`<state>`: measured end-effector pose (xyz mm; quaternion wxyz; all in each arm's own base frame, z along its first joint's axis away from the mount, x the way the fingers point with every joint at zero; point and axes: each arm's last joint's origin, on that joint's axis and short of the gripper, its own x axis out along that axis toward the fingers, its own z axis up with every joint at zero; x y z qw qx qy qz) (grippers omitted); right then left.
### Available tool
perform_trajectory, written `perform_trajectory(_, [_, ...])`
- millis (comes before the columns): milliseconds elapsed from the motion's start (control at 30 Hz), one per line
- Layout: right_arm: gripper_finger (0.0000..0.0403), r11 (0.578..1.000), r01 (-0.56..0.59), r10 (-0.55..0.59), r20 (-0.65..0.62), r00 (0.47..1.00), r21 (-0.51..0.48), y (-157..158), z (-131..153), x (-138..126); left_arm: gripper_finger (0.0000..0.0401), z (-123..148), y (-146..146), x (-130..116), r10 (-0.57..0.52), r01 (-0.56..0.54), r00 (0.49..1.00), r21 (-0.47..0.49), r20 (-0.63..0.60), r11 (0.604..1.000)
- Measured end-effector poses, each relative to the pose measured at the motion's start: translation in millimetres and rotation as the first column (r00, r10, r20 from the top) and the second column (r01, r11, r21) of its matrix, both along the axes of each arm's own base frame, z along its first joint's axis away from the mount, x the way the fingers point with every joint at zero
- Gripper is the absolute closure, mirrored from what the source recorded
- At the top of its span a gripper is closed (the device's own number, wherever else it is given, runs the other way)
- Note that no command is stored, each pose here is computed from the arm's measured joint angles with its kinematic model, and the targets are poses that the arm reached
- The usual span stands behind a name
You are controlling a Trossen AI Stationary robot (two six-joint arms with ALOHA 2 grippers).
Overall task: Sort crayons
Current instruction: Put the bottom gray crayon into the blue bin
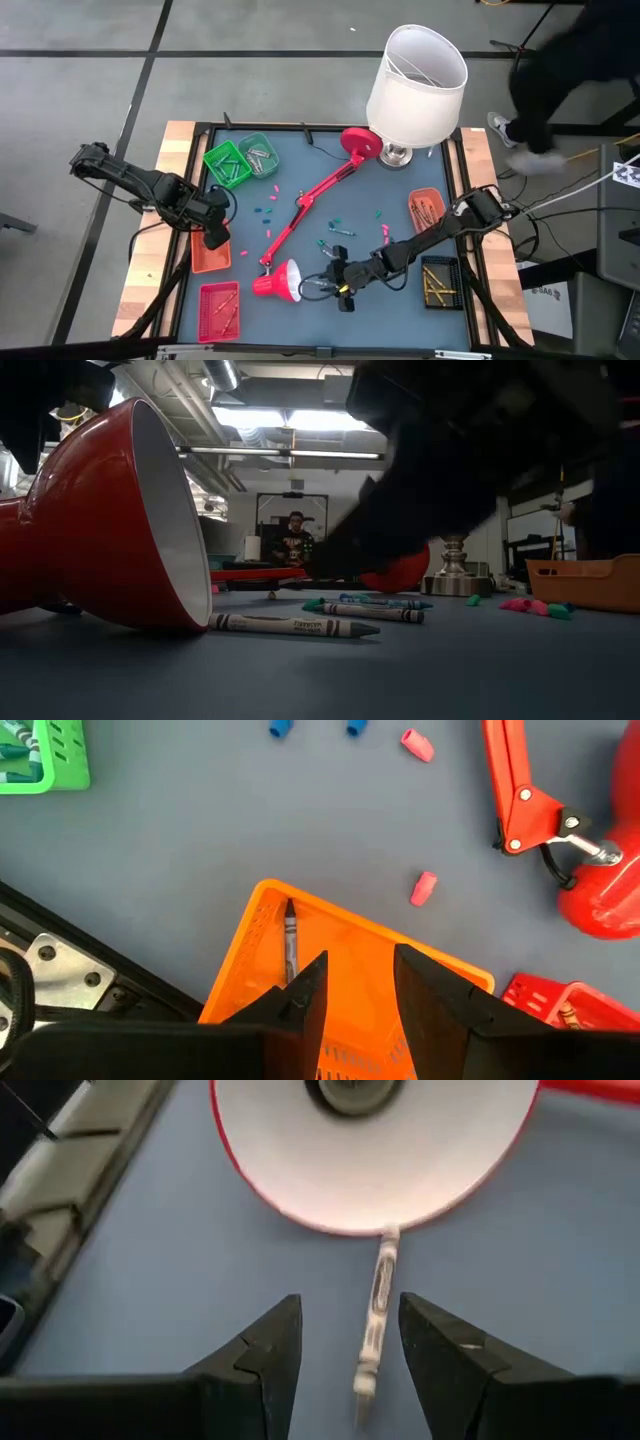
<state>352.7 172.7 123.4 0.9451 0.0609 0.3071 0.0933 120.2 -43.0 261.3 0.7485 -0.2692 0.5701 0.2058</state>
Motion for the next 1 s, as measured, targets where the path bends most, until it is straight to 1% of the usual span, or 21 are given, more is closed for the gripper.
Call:
perform_trajectory(167, [0.0237, 0.998, 0.027, -0.029, -0.032, 0.999, -0.051, 3, -17, -2, 0.03, 0, 0, 0, 0.0, 0.0, 1.0, -0.001, 0.005, 1.0])
perform_trajectory(300, [0.0237, 0.998, 0.028, -0.031, -0.046, 0.998, -0.061, 2, -25, -1, 0.03, 0, 0, 1, 0.002, -0.002, 1.0, 0.002, 0.015, 1.0])
perform_trajectory(633, [0.0237, 0.995, 0.005, -0.011, -0.053, 0.999, -0.1, 2, -27, -1, 0.03, 2, 0, 5, 0.018, -0.021, 0.997, 0.045, 0.075, 0.999])
perform_trajectory(833, [0.0238, 0.994, 0.005, -0.012, -0.066, 0.998, -0.107, 2, -28, -2, 0.03, 4, 1, 10, 0.03, -0.045, 0.989, 0.101, 0.147, 0.994])
perform_trajectory(900, [0.0246, 0.994, 0.005, -0.012, -0.068, 0.998, -0.107, 2, -28, -2, 0.03, 4, 1, 12, 0.024, -0.044, 0.985, 0.116, 0.169, 0.992])
perform_trajectory(1000, [0.0271, 0.994, 0.005, -0.013, -0.071, 0.997, -0.109, 1, -28, -2, 0.03, 5, 1, 13, 0.007, -0.031, 0.982, 0.126, 0.188, 0.992])
